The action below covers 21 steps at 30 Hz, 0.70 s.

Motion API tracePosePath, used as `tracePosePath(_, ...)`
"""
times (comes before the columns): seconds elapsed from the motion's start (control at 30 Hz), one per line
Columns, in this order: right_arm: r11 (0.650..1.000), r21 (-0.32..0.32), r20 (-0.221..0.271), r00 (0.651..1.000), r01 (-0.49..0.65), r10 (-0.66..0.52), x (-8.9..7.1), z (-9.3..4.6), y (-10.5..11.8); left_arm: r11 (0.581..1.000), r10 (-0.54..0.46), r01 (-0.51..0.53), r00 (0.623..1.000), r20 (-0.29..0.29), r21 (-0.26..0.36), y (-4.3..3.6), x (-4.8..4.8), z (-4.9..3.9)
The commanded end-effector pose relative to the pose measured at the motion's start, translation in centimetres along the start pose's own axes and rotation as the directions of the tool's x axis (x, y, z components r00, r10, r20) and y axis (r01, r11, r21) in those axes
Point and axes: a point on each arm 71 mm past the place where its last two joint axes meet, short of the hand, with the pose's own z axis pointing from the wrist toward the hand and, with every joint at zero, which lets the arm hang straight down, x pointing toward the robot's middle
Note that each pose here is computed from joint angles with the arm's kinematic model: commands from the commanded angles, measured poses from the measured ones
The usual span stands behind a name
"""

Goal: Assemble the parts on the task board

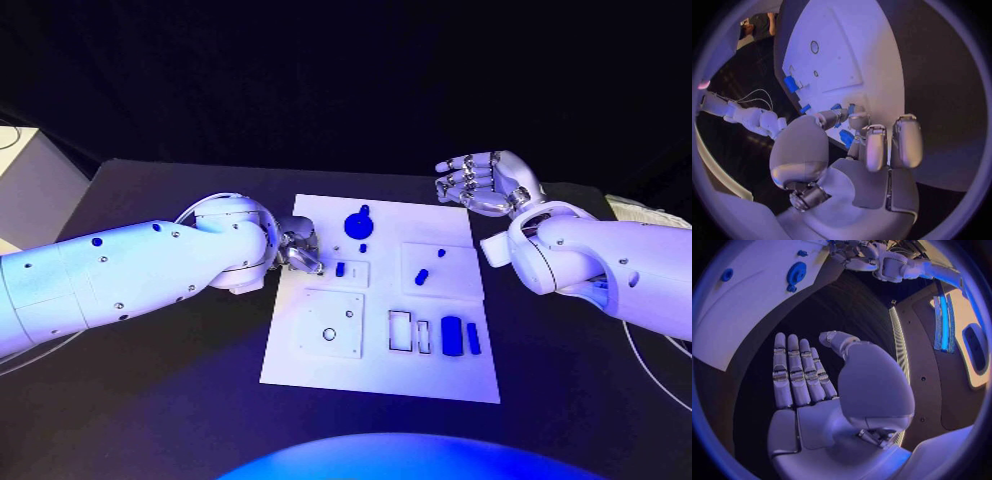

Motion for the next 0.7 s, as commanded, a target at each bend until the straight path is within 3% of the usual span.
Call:
tracePosePath(0.03,1.000,-0.012,-0.018,1.000,-0.002,0.002,0.18,-0.04,0.10,1.000,0.021,-0.021,0.999,-0.036,-0.003,0.03,0.44,0.07)
tracePosePath(0.7,1.000,-0.011,-0.018,1.000,-0.002,0.002,0.16,-0.06,0.09,0.999,-0.036,0.036,0.998,-0.046,0.006,-0.27,0.49,0.25)
